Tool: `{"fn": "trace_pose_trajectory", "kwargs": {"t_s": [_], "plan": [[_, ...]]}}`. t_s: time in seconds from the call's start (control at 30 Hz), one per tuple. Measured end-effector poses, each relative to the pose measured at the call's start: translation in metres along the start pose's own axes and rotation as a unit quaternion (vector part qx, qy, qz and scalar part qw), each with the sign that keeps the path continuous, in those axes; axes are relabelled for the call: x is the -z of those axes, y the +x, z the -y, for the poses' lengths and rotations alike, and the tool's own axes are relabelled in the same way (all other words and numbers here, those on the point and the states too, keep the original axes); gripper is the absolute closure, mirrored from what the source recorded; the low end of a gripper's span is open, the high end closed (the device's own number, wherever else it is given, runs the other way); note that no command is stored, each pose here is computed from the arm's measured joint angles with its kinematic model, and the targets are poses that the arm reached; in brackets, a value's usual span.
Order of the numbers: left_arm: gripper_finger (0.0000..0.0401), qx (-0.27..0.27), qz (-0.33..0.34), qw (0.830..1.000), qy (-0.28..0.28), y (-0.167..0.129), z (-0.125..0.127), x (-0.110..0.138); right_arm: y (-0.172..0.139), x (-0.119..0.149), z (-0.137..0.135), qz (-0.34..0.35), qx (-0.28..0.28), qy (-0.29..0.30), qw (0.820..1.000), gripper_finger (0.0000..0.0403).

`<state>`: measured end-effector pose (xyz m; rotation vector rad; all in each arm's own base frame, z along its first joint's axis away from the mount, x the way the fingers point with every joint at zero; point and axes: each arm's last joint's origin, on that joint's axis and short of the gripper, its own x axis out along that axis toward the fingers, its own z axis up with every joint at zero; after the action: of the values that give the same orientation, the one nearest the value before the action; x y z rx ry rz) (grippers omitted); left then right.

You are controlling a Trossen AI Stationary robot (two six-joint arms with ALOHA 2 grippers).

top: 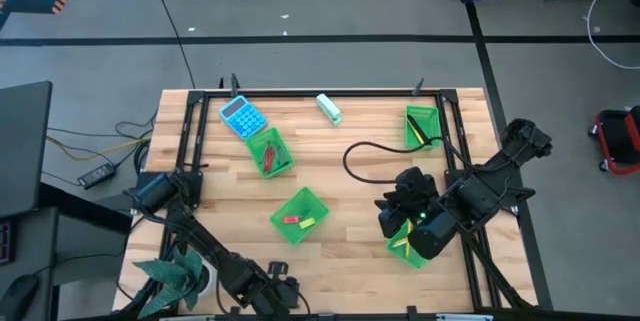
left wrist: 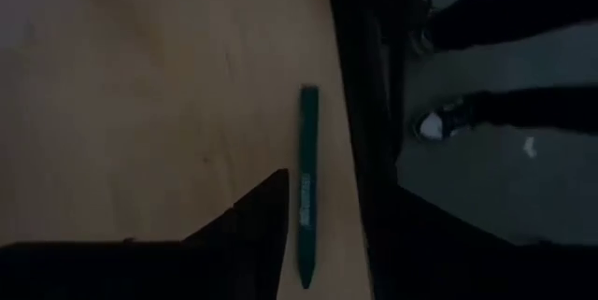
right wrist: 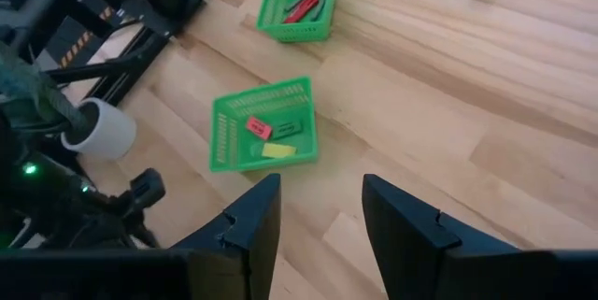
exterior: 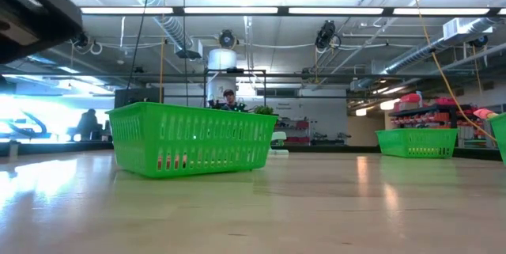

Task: Sort crayons/erasers/pens/pencils in bins
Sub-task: Put the green crayon into the top left green bin

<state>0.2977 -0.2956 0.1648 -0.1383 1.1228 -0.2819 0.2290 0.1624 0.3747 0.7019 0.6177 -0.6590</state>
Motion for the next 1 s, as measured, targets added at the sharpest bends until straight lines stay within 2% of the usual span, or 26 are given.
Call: {"fn": "trace_pose_trajectory", "kwargs": {"t_s": [0.2, 0.6, 1.0], "plan": [[0.0259, 0.015, -0.015, 1.0, 0.021, 0.001, 0.004, 0.004, -0.004, 0.004, 0.0, -0.003, -0.006, -0.004, 1.0, 0.0245], [0.0265, -0.038, -0.037, 0.998, 0.036, 0.014, -0.003, 0.013, -0.004, 0.004, 0.0, -0.001, -0.005, -0.005, 1.0, 0.0245], [0.026, -0.052, -0.042, 0.997, 0.049, 0.019, -0.007, 0.014, -0.004, 0.004, 0.003, 0.004, 0.006, -0.017, 1.0, 0.0245]]}}
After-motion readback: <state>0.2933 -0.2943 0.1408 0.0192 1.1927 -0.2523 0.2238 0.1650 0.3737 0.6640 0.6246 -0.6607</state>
